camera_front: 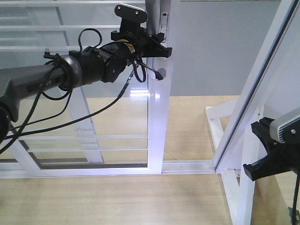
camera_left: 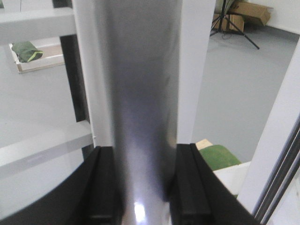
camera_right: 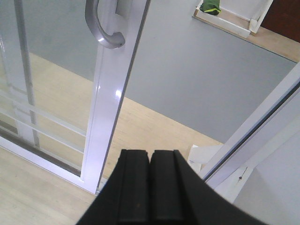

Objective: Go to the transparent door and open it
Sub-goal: 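Pull the handle with the left gripper, sliding the panel further open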

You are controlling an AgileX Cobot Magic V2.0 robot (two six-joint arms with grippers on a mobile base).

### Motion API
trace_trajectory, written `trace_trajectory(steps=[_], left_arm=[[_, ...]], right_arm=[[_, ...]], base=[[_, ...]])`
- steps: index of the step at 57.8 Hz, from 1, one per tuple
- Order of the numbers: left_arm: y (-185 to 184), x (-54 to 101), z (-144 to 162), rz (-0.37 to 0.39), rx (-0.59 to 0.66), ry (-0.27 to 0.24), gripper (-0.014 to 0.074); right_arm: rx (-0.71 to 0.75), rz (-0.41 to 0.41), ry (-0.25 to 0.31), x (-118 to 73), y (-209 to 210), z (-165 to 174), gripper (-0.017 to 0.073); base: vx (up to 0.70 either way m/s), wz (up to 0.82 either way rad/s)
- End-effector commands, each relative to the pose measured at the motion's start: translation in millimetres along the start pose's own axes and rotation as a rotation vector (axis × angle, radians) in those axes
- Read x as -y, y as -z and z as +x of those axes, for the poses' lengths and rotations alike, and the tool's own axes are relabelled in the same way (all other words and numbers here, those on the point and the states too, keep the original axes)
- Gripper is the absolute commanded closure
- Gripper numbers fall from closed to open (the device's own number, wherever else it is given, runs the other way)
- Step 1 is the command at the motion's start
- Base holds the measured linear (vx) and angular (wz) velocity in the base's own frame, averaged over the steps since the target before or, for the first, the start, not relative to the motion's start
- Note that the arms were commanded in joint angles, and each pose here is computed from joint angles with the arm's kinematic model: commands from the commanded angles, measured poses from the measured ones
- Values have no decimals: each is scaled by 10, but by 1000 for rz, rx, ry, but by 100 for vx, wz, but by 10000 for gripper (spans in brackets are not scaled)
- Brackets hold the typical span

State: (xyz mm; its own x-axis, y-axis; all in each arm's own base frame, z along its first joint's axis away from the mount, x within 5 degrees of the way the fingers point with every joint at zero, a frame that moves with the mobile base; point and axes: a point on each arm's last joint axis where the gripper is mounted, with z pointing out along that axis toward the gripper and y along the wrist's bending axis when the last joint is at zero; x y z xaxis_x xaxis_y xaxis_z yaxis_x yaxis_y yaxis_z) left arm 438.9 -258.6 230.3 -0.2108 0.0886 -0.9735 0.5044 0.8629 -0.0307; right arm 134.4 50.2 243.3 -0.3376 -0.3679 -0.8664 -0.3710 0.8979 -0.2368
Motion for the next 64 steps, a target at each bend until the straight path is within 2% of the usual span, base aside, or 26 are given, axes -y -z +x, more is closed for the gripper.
trace_trajectory(steps=[1,6,18,27,48,54,64], left_arm=[[261,-68,-585,-19,125,-28,599],[314,-93,-638,-26,103,-55,598],[426,-275,-706,-63,38,-20,597],[531,-382,-792,-87,9,-15,597],[858,-677,-1134,-157,67,-13,594],[936,-777,-1192,-183,69,-43,594],[1059,-999,-1240,-238,52,-48,594]], right_arm=[[57,-10,16,9,16,-123,561],[57,-10,16,9,16,-123,561],[57,-10,16,9,16,-123,561],[59,-12,16,7,16,-125,561],[63,-16,12,4,17,-129,561],[66,-19,12,1,17,-132,561],[69,-21,12,-1,17,-134,561]], base=[[0,0],[0,0],[0,0],[0,0],[0,0],[0,0],[0,0]])
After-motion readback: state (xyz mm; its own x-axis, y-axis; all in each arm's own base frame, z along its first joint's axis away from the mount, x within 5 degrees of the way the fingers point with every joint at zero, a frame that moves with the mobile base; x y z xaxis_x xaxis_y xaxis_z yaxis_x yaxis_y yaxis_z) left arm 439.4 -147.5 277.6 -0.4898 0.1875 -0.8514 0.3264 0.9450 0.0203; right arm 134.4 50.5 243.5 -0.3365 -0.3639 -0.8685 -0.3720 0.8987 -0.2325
